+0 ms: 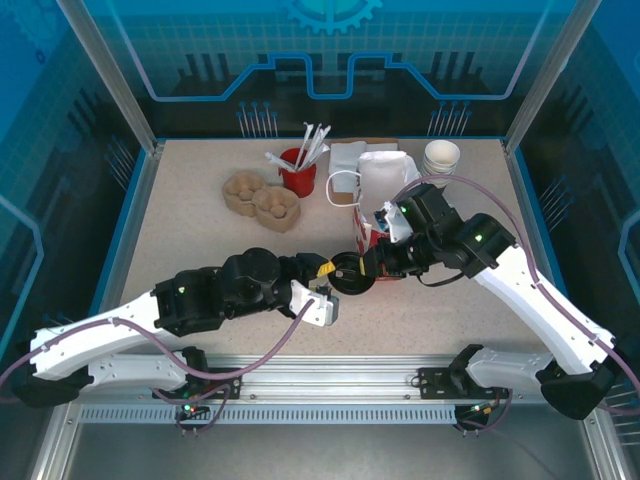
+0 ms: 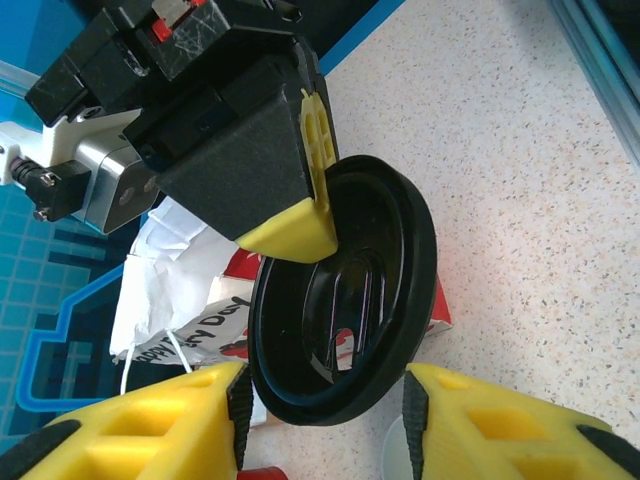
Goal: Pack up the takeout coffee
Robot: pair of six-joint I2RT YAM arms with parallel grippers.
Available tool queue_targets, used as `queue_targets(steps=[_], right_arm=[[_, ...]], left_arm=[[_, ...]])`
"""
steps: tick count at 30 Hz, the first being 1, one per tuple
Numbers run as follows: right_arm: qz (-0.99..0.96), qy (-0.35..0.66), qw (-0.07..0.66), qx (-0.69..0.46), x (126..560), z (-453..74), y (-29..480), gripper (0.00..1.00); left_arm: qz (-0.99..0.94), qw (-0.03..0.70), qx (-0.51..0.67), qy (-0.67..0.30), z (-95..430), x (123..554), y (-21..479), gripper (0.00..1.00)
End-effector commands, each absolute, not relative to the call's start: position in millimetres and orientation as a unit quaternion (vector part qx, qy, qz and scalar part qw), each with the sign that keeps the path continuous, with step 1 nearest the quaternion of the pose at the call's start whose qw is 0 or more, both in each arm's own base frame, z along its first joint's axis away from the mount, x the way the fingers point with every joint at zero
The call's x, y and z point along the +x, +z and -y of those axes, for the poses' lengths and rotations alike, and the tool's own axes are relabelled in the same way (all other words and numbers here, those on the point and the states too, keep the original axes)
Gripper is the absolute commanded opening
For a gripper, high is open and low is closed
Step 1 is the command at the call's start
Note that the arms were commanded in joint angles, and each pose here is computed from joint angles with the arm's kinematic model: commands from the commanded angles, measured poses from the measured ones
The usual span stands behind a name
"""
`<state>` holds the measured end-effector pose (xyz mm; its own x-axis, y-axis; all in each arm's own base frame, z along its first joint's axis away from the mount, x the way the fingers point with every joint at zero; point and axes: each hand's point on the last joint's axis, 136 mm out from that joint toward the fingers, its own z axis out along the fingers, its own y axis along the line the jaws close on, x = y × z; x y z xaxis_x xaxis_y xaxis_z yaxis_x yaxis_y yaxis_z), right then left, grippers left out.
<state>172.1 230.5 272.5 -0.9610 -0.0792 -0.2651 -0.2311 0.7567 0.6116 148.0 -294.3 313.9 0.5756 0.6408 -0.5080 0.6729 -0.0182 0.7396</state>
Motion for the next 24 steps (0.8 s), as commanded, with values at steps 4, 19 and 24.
queue_targets(steps=[4, 19, 24], right_arm=[[-0.932, 0.336, 0.105, -0.085, 167, -223, 271, 0.00], [-0.928, 0.348, 0.098, -0.084, 163, -225, 270, 0.00], [-0.928, 0.351, 0.098, -0.084, 163, -226, 272, 0.00]], left_arm=[[-0.464, 0.514, 0.721, -0.026, 293, 143, 301, 0.49], [-0.466, 0.528, 0.710, 0.017, 309, 164, 300, 0.29], [-0.465, 0.522, 0.715, 0.032, 309, 167, 296, 0.25]])
